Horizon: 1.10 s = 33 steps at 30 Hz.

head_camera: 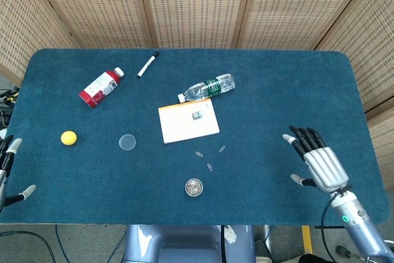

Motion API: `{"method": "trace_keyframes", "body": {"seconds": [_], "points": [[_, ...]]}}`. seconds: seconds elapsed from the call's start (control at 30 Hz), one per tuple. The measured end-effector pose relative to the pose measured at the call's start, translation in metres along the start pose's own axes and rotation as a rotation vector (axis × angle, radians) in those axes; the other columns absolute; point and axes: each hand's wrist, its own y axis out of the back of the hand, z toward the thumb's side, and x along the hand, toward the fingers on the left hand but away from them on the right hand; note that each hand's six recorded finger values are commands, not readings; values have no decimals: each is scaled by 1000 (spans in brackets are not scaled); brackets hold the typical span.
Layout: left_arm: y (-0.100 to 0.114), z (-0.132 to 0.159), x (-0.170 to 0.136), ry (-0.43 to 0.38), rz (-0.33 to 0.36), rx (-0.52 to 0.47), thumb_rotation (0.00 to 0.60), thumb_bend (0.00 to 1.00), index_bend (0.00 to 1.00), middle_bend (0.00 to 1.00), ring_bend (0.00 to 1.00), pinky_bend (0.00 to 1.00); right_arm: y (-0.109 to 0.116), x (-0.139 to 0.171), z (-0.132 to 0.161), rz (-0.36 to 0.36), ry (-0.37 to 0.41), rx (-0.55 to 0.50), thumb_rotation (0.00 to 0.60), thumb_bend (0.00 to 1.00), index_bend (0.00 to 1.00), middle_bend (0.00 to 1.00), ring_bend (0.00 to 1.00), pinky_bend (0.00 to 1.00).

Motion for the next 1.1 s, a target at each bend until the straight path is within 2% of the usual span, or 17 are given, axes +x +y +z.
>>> {"method": "trace_keyframes", "body": {"seconds": [0.13, 0.23, 0.37, 0.67, 1.1], "points": [[-3, -2, 3, 18, -11, 12, 600, 0, 0, 0, 0, 0, -9, -45, 15, 81, 111, 22, 600, 145, 275, 0, 0, 0], [-6, -3, 6, 28, -20, 15, 600, 0, 0, 0, 0, 0, -18, -79, 27, 125, 165, 37, 600, 189, 315, 0, 0, 0], [-8, -4, 9, 36, -26, 18, 600, 0, 0, 0, 0, 0, -29, -109, 40, 150, 189, 39, 600, 260, 369, 0, 0, 0], [-13, -6, 13, 46, -40, 23, 600, 0, 0, 0, 0, 0, -55, -142, 64, 187, 206, 54, 600, 305, 455, 0, 0, 0], [-15, -6, 15, 49, -50, 22, 600, 0, 0, 0, 0, 0, -103, -166, 85, 271, 175, 108, 600, 337, 457, 0, 0, 0]]}}
